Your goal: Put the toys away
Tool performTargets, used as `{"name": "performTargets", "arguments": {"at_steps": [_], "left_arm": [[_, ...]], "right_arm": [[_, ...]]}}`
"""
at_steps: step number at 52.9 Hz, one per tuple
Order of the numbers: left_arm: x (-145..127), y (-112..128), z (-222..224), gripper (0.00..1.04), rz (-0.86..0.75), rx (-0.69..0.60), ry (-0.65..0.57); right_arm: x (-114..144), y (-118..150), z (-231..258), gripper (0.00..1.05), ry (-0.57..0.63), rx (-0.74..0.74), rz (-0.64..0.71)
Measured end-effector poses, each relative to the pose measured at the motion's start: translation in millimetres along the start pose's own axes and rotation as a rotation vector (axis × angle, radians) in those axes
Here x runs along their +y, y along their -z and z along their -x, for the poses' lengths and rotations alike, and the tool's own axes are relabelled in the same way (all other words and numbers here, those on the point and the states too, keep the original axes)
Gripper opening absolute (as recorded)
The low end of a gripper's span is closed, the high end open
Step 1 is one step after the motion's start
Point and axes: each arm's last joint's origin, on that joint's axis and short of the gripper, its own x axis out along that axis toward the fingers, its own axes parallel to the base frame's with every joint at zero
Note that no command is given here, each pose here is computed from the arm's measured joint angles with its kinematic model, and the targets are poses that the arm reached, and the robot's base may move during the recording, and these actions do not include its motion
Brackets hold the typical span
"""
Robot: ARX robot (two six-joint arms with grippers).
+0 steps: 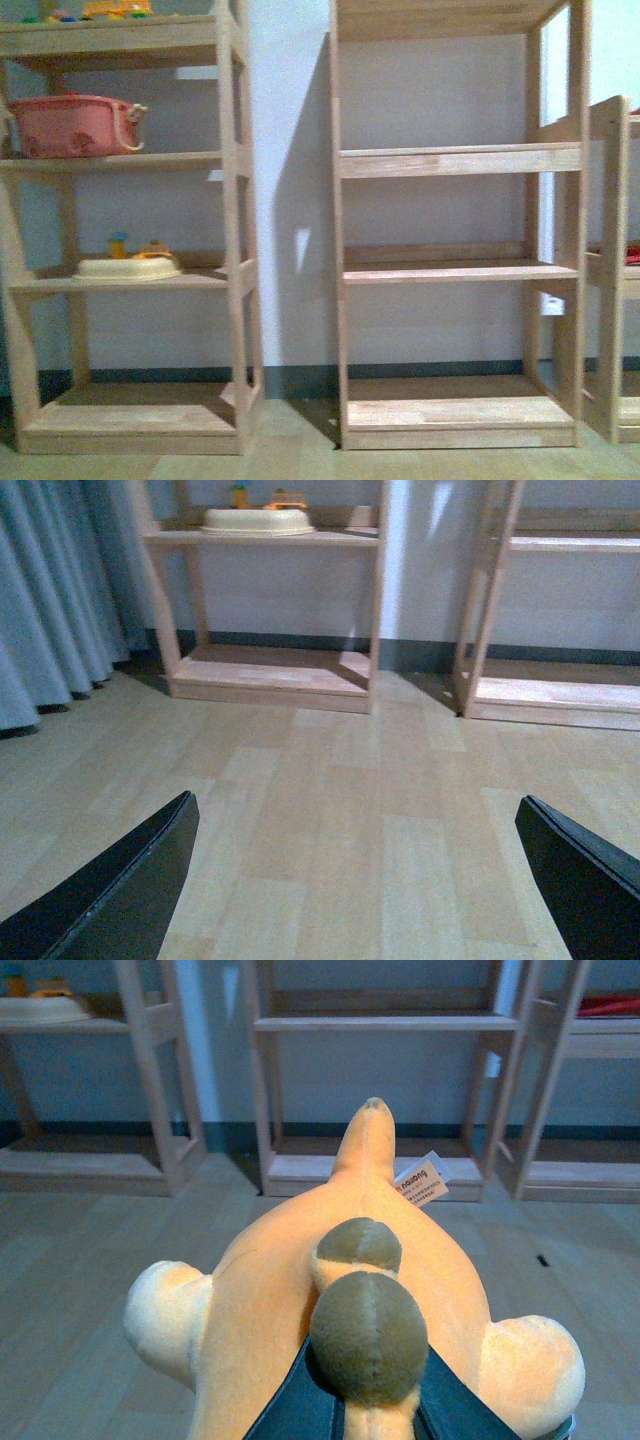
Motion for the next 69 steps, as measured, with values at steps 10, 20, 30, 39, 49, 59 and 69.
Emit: {"name": "performTargets", "arguments": {"at_steps": [10,20,30,39,49,59,69], "left_arm": [[0.0,0.0,0.0,0.99,0.0,0.0,-0.003],[0.1,0.0,0.0,0.99,0.0,0.0,-0.003],[0.1,0.0,0.0,0.99,0.0,0.0,-0.004],[0.1,0.0,0.0,0.99,0.0,0.0,-0.004],[0.1,0.0,0.0,0.99,0.0,0.0,-0.004],[0.1,0.0,0.0,0.99,0.0,0.0,-0.004],[0.1,0.0,0.0,0.99,0.0,0.0,-0.004]], "right_arm": [[-0.1,0.0,0.0,0.06,0.003,0.0,0.0],[0.3,0.0,0.0,0.06,-0.01,0.0,0.0],[0.2,0.0,0.0,0.06,-0.006,0.0,0.0],[0.1,0.0,0.0,0.06,-0.004,0.0,0.0],[0.2,0.0,0.0,0.06,-0.008,0.0,0.0],[0.1,0.0,0.0,0.06,-0.005,0.0,0.0],[0.2,0.0,0.0,0.06,-0.005,0.0,0.0]]}}
